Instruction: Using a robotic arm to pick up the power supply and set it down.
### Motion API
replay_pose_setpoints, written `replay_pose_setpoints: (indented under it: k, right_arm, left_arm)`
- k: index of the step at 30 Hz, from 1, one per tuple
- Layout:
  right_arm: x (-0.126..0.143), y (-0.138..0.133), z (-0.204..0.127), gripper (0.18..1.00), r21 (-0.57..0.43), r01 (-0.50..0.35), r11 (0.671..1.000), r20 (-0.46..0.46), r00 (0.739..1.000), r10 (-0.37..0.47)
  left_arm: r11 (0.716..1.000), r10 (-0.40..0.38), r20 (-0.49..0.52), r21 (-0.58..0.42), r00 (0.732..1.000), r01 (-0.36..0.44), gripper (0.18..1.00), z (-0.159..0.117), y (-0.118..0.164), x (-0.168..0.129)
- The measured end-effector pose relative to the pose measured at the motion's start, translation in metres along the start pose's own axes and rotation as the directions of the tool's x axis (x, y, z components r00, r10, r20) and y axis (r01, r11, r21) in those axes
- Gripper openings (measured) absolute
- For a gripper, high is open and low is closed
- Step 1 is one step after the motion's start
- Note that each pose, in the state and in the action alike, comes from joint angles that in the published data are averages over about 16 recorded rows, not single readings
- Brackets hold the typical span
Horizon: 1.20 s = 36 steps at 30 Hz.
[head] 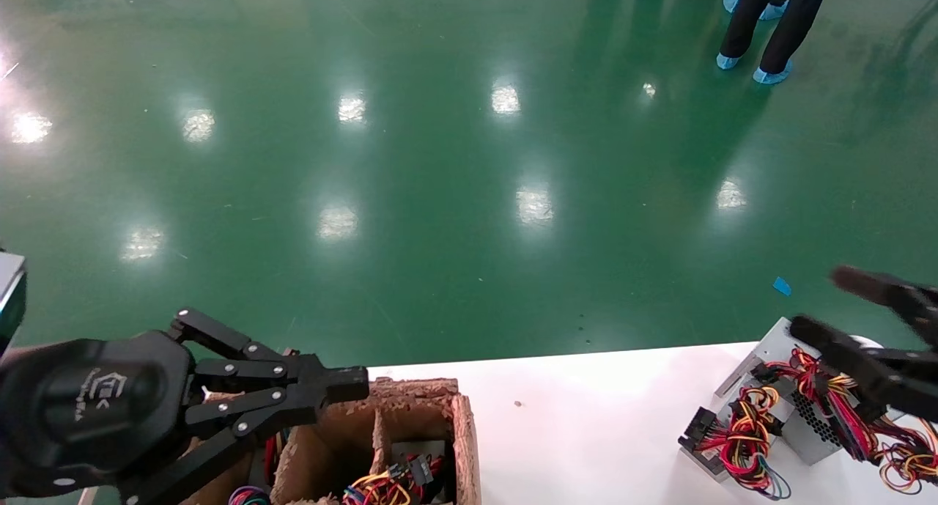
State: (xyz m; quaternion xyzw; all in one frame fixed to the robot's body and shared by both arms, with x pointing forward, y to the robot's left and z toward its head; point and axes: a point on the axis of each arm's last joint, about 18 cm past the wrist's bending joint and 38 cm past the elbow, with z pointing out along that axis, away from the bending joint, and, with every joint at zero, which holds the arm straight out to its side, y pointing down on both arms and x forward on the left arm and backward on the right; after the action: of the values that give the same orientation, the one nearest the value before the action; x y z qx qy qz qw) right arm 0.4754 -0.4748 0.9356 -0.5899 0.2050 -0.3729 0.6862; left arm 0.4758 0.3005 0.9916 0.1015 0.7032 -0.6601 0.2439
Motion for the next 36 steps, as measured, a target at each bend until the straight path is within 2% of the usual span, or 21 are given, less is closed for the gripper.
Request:
replay_pose_setpoints:
  k: [8,18,24,31,36]
  right_arm:
    - [-0.032,-0.014,0.042,0.999,0.038,0.002,0.999,0.208,0.978,-0.01]
    - [-0.069,-0.029,0.079,1.0,0.063,0.031,0.998,0.415,0.908,-0.055]
    - [-0.088,-0.036,0.094,1.0,0.072,0.064,0.995,0.505,0.858,-0.092]
    - [-0.105,-0.042,0.107,1.0,0.078,0.114,0.99,0.576,0.805,-0.139]
    - [-0.114,-0.045,0.114,1.0,0.08,0.155,0.985,0.605,0.777,-0.171]
  left_arm:
    - [1.0,0.0,0.0,0.0,1.0,0.0,0.192,0.0,0.0,0.0]
    - [1.0,0.0,0.0,0.0,1.0,0.0,0.213,0.0,0.0,0.0]
    - [1.0,0.0,0.0,0.0,1.0,0.0,0.261,0.0,0.0,0.0]
    - [1.0,0.0,0.0,0.0,1.0,0.0,0.368,0.0,0.0,0.0]
    - [1.0,0.0,0.0,0.0,1.0,0.0,0.466,0.0,0.0,0.0]
